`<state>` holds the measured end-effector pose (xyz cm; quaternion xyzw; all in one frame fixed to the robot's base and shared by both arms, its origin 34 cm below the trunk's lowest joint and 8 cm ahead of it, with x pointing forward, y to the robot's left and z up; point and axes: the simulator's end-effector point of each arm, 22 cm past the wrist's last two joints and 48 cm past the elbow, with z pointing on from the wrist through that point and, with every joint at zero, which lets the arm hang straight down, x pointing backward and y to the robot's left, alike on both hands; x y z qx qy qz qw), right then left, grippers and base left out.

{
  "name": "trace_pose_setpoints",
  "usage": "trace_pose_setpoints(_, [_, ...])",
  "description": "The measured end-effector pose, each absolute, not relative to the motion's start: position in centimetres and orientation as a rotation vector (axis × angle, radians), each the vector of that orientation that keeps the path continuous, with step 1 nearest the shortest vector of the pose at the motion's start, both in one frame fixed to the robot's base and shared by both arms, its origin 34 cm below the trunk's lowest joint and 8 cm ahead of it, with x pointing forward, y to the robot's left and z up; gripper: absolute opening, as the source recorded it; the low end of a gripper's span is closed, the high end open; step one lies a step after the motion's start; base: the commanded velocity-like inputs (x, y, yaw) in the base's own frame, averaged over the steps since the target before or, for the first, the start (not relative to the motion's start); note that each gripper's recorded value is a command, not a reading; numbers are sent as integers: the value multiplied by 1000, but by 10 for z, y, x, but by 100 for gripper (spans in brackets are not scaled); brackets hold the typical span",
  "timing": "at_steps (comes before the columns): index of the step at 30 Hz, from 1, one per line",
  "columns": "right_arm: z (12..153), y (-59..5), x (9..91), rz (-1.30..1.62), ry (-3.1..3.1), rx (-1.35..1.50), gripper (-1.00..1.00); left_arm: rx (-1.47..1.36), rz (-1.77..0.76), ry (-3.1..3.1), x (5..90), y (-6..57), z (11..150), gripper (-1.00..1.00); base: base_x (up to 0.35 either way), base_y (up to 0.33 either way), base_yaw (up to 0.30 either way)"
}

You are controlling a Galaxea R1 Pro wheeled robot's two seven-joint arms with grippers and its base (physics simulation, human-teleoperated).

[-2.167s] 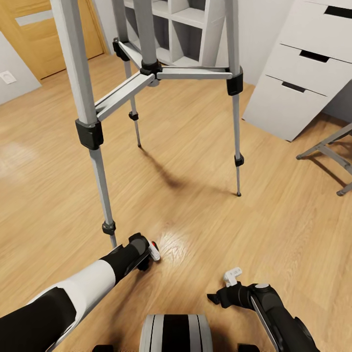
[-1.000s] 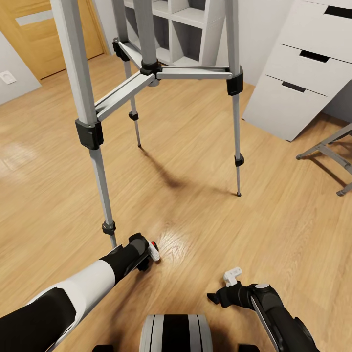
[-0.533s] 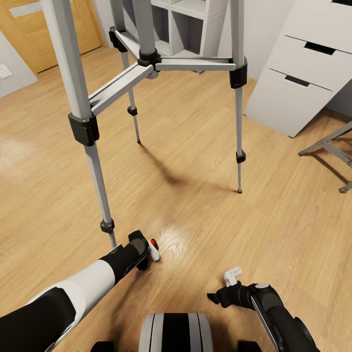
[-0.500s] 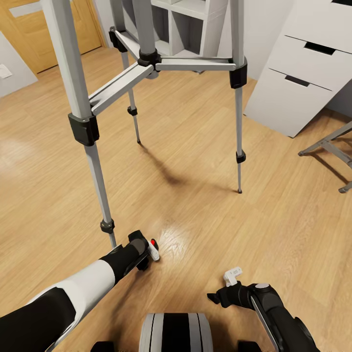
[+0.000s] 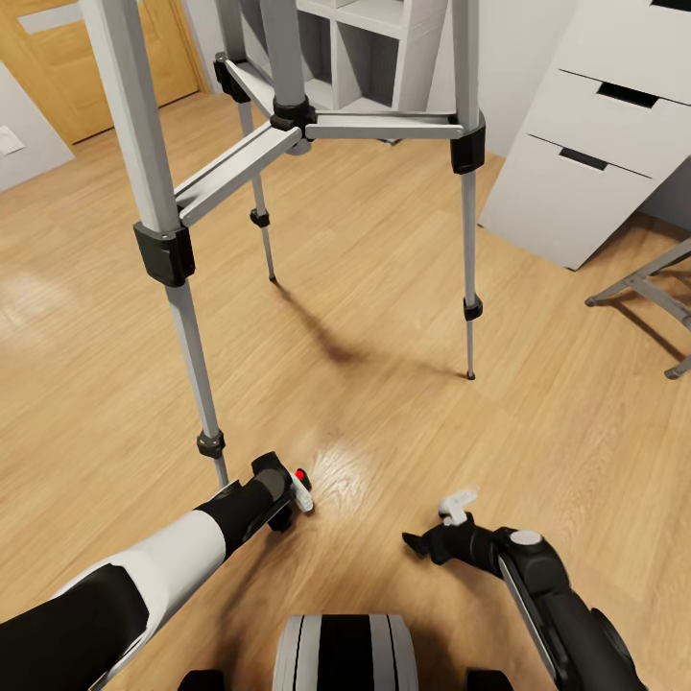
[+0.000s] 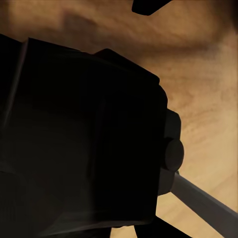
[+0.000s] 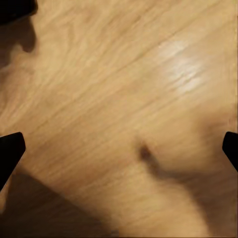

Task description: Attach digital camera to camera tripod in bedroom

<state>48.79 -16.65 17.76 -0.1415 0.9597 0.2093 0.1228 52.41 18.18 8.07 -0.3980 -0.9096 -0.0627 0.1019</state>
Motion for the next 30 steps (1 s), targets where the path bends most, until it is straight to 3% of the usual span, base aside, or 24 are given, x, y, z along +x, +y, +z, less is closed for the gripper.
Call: trace_pose_setpoints(30, [211,-173,505,571,2726,-385,100,-1174,-188,-2690,526,182,81,100,0,0,0])
